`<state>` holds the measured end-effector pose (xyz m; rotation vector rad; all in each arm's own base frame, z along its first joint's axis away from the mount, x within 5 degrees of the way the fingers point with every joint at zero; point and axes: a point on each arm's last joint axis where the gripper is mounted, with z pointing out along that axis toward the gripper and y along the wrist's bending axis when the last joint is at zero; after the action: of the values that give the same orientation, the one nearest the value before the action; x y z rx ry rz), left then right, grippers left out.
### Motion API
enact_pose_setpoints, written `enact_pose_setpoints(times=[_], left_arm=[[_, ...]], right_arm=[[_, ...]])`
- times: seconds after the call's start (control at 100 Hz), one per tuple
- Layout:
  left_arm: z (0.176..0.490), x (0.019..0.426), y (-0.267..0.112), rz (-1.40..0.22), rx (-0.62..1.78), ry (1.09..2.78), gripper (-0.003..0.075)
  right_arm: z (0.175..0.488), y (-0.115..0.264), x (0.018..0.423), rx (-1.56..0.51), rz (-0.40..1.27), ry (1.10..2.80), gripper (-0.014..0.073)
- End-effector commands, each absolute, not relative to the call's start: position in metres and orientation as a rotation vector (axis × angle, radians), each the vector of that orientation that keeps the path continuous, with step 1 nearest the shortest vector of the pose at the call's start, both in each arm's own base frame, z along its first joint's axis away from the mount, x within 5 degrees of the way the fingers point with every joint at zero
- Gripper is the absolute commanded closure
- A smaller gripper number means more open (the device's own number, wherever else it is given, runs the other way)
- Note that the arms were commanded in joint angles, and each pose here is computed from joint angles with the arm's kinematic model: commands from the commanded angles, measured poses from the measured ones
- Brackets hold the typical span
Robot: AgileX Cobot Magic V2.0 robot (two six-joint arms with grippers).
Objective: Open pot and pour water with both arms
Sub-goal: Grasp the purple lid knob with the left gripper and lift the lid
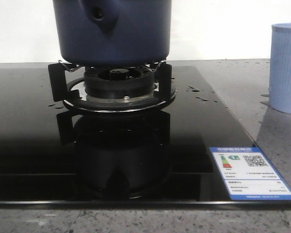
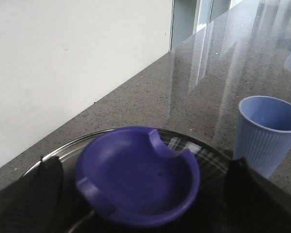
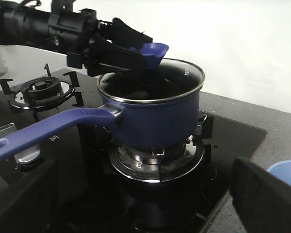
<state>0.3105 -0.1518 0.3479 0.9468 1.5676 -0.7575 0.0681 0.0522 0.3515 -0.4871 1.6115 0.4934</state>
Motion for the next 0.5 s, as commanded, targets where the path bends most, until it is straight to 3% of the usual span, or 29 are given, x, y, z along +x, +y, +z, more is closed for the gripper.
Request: enact_pose_setpoints(times=[0.0,0.28,0.49], left_arm=[[0.3724,0.3088,-0.1545,-0.799,0.902,1.479,0.0099],[0.3687,0.314,-0.1584,-0.891,0.86,1.469,0.0108],[0.3724,0.3101,-0.1618,-0.957,0.854,1.436,0.022]], right_arm=[[0.3655,0.0503,0.0704,-0.432,0.497,1.556,-0.003],[0.3657,0.0501,0.0706,-0.429,0.495,1.555,-0.003],[0.3658,0.05,0.0706,-0.428,0.494,1.554,-0.003]])
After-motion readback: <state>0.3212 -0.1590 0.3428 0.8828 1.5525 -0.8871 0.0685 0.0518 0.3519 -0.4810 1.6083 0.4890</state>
